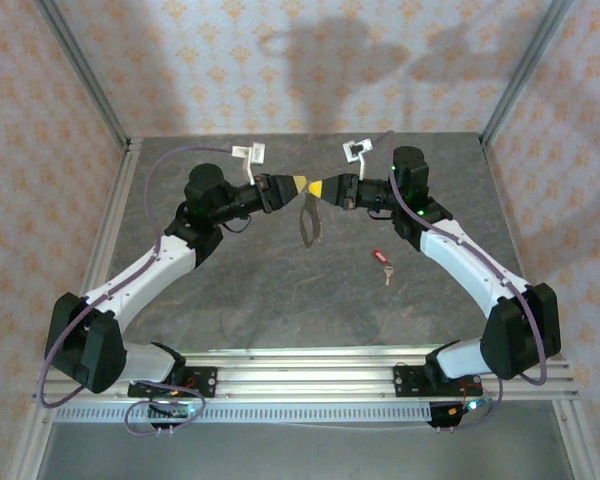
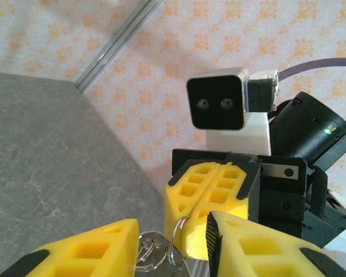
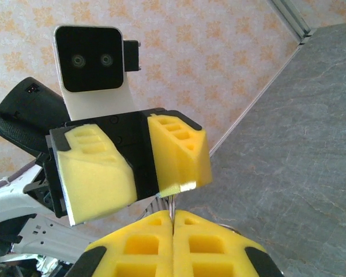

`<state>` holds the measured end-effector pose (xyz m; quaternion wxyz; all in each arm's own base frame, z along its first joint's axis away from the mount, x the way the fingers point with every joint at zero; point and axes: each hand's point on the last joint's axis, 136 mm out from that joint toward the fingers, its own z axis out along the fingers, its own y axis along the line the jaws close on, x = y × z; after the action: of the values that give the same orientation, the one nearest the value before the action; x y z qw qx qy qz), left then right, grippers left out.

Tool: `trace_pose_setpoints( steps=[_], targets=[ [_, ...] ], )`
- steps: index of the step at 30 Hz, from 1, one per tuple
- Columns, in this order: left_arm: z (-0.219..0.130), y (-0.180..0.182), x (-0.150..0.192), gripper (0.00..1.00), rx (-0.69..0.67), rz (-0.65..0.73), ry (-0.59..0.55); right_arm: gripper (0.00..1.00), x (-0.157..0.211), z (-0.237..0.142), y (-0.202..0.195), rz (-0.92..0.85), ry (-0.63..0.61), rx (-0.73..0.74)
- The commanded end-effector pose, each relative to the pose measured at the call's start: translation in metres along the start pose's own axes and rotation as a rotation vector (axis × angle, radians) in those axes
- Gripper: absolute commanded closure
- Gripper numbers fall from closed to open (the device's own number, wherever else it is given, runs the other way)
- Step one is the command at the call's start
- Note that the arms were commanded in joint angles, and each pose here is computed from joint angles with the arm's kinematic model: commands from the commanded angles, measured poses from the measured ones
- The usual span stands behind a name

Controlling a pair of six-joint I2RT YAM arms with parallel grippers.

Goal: Put the keys on the keyring

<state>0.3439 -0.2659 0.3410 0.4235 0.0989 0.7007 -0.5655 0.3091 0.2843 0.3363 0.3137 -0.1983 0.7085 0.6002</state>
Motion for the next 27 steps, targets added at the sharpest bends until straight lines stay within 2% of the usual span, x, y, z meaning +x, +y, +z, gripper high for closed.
trace_pose_setpoints(
  steps=[1,5,13,17,22,27],
  targets=[
    [0.004,-0.017,0.002,0.66,0.067,0.040,0.011,1.00,-0.015,-0.006,0.017,-0.075,-0.058,-0.028],
    [0.006,-0.019,0.006,0.70,0.076,0.046,0.020,1.00,-0.015,-0.006,0.016,-0.074,-0.060,-0.024],
    [0.007,-0.026,0.008,0.88,0.095,0.061,0.024,1.00,-0.014,-0.008,0.009,-0.063,-0.065,-0.010],
    [0.010,-0.028,0.009,0.92,0.100,0.068,0.029,1.00,-0.012,-0.007,0.008,-0.055,-0.063,-0.013],
    [0.015,-0.031,0.012,0.94,0.092,0.084,0.048,1.00,-0.010,-0.007,0.007,-0.050,-0.061,-0.015],
    [0.020,-0.030,0.012,0.91,0.084,0.087,0.045,1.00,-0.009,-0.006,0.005,-0.039,-0.062,-0.017]
  ],
)
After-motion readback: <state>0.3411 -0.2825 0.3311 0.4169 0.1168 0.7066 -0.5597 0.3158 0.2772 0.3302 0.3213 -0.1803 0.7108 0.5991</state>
